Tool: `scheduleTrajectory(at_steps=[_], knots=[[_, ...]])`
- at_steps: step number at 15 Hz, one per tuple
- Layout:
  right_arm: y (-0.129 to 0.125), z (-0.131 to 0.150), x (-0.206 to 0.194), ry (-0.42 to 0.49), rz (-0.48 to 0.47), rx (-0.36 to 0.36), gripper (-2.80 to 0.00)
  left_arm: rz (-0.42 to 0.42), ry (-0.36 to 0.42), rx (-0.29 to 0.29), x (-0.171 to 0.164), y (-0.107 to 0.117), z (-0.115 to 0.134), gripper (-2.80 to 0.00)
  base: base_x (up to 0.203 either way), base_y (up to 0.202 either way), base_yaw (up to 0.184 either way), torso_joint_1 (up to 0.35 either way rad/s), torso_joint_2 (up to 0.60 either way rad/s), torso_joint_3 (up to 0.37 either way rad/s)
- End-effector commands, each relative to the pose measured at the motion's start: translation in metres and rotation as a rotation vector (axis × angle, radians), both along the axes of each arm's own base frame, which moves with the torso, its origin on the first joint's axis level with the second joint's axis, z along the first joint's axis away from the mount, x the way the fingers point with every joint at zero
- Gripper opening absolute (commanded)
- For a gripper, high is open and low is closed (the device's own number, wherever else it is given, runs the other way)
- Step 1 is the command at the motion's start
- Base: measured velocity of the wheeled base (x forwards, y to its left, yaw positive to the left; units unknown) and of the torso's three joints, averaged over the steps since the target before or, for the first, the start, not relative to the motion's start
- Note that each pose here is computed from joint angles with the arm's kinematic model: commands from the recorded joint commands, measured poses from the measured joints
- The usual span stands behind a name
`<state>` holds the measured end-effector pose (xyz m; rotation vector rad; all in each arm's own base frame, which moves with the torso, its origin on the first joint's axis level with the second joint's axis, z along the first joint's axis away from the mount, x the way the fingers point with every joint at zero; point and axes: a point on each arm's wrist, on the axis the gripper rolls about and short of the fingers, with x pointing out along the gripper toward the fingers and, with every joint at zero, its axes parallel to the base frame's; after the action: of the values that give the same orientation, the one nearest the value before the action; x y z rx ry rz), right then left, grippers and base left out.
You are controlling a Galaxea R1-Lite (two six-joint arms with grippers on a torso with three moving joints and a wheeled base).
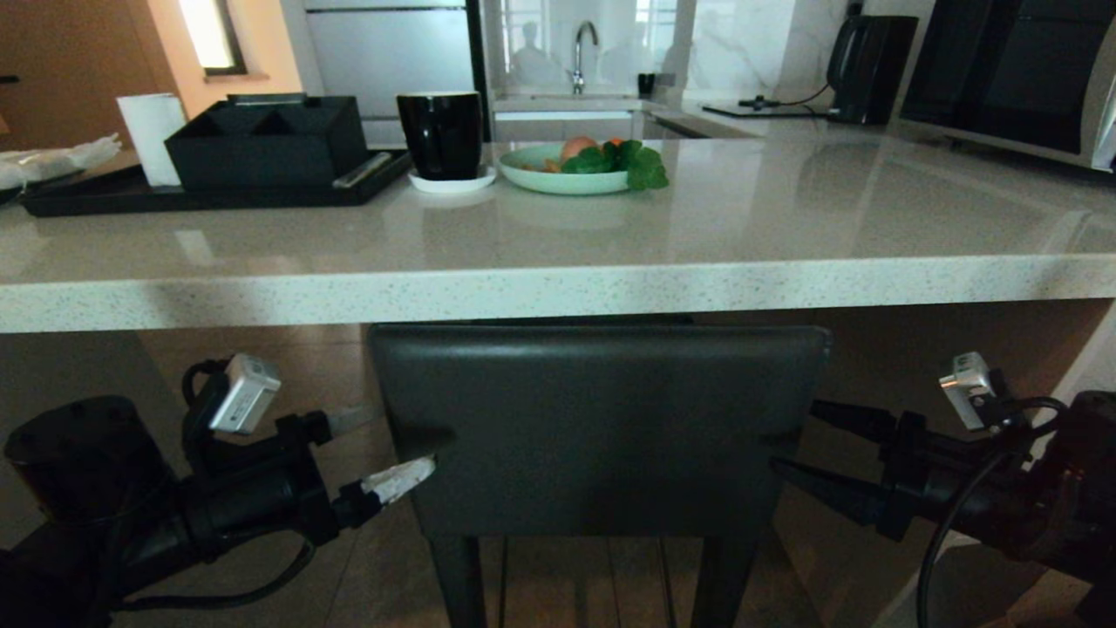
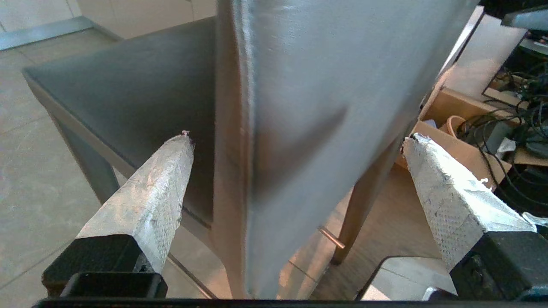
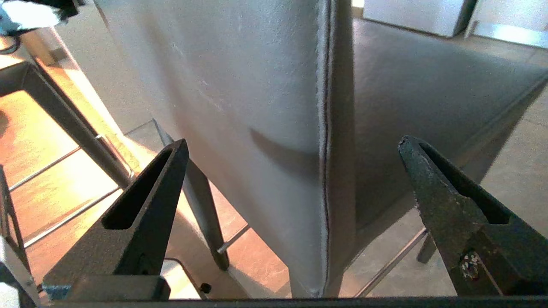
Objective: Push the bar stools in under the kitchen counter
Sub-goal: Pull the gray chair out from under the dining table
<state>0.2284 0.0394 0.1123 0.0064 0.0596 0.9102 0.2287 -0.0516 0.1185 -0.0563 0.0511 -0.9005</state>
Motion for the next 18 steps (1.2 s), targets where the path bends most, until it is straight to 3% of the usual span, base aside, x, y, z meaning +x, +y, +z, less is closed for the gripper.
scheduleTrajectory(at_steps=[1,4,9,13,18], knots=[[0.001,-0.005,0.004,0.013,0.009,-0.003,0.0,-0.004,-0.001,-0.001,0.008,-0.001,-0.003,0.0,0.0,0.0,0.0,0.0,0.0,0.0],[0.003,-0.004,0.012,0.001,0.014,-0.001,0.0,-0.011,-0.004,-0.005,0.02,-0.005,-0.004,0.0,0.0,0.0,0.0,0.0,0.0,0.0],[0.027,-0.001,0.014,-0.022,0.107,0.005,0.0,-0.093,0.008,-0.006,0.021,-0.028,-0.008,0.0,0.0,0.0,0.0,0.0,0.0,0.0],[0.041,0.001,0.017,-0.032,0.139,0.009,0.0,-0.049,0.032,-0.034,0.025,-0.032,-0.007,0.0,0.0,0.0,0.0,0.0,0.0,0.0],[0.048,0.002,0.018,-0.04,0.153,0.01,0.0,-0.07,0.037,-0.032,0.023,-0.038,-0.008,0.0,0.0,0.0,0.0,0.0,0.0,0.0]])
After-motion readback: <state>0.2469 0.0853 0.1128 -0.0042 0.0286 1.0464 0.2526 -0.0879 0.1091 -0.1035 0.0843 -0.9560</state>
